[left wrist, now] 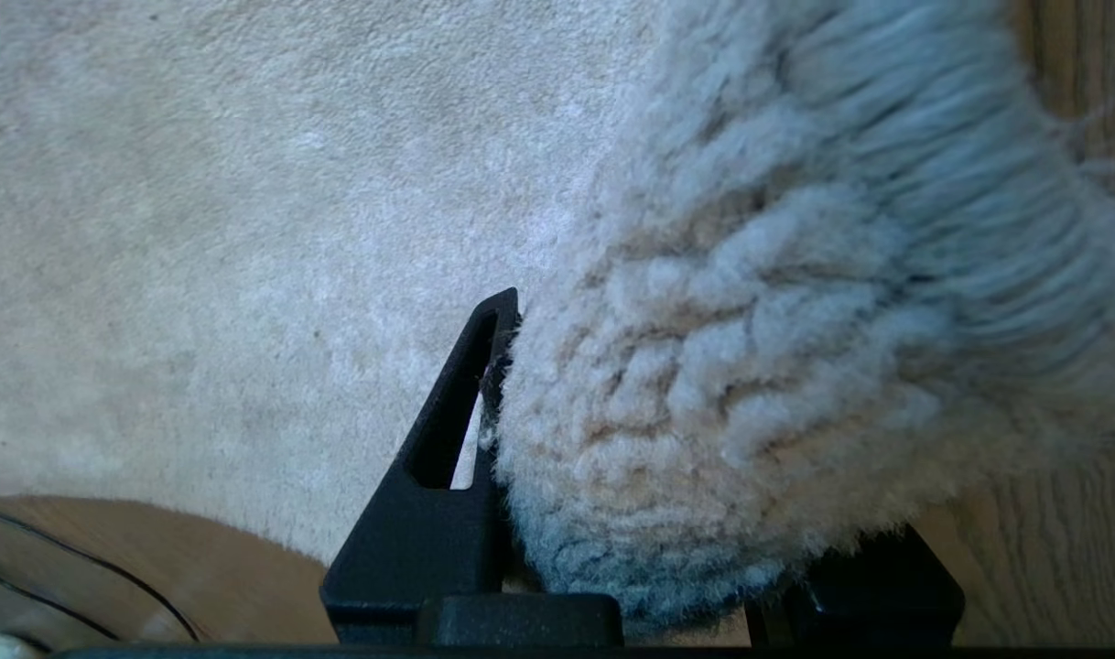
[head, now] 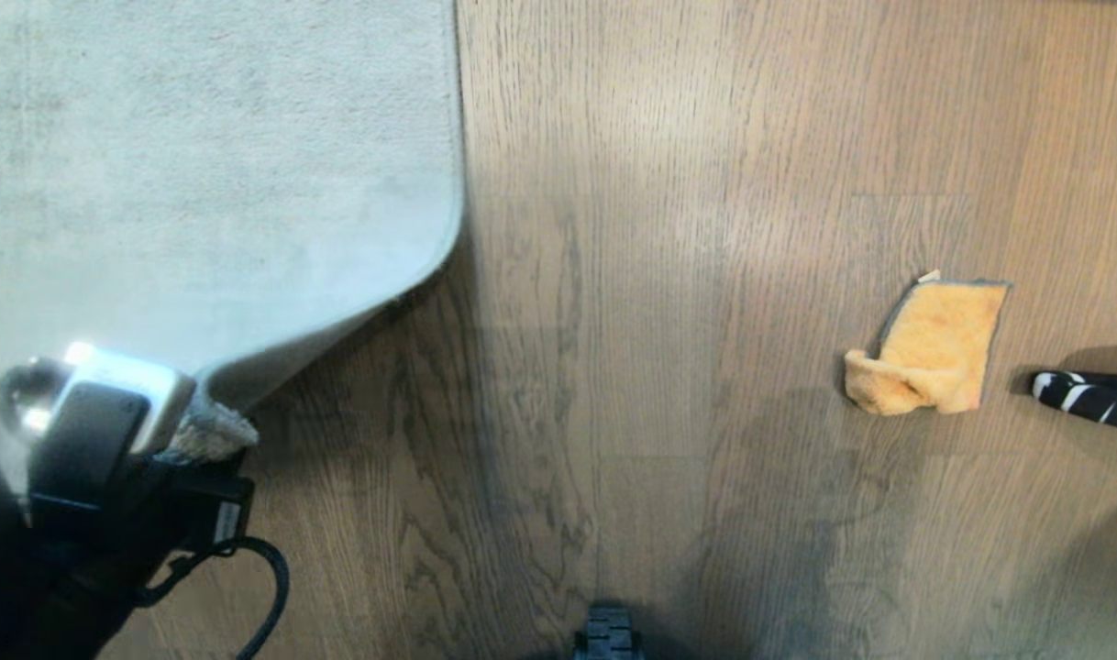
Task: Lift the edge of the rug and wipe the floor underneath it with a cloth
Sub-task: Lift up the carpet
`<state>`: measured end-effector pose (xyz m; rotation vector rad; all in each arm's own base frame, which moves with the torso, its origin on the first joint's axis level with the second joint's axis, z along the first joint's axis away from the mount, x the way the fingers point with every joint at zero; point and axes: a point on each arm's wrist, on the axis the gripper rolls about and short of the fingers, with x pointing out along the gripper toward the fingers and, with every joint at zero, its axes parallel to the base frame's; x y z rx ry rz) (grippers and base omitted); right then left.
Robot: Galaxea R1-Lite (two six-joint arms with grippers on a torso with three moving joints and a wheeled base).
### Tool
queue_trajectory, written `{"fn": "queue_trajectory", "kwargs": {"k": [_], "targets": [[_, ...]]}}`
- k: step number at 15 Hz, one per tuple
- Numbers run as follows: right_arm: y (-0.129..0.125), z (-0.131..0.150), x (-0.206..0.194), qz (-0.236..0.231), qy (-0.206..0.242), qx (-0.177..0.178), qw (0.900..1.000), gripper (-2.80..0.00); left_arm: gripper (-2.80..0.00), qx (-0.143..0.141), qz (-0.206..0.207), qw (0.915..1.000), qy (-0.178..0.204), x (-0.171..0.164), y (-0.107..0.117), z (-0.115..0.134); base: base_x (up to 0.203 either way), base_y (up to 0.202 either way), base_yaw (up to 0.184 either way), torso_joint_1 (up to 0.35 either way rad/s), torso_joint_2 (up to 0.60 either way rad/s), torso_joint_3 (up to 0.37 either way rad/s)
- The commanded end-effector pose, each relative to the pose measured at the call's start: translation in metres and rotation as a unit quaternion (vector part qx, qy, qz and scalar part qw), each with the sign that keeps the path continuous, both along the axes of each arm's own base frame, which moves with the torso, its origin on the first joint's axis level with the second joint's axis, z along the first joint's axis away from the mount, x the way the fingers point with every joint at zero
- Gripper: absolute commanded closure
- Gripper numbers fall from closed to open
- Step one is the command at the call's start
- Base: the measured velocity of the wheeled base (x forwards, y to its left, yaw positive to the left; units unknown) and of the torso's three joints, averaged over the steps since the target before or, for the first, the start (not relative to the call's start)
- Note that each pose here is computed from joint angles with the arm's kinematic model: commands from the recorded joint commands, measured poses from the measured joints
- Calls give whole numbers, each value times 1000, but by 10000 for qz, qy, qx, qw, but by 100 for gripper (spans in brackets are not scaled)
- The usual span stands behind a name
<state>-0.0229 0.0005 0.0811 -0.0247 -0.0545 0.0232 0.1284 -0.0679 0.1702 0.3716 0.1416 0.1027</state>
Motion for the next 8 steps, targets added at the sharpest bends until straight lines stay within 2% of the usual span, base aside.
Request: {"fn": "queue_trajectory", "kwargs": {"k": [1,5,6,8], "targets": [[0,0,0,3,-5,-3,10000,0,0,-234,32,9990,-370,-29,20,11,0,0,0,0,0,0],[0,0,0,2,-5,-3,10000,0,0,-304,203,9981,-496,-65,44,11,0,0,0,0,0,0],[0,0,0,3,-5,-3,10000,0,0,-288,371,9976,-501,-69,47,10,0,0,0,0,0,0],[0,0,0,3,-5,-3,10000,0,0,-341,406,9968,-593,-69,48,16,0,0,0,0,0,0]]}}
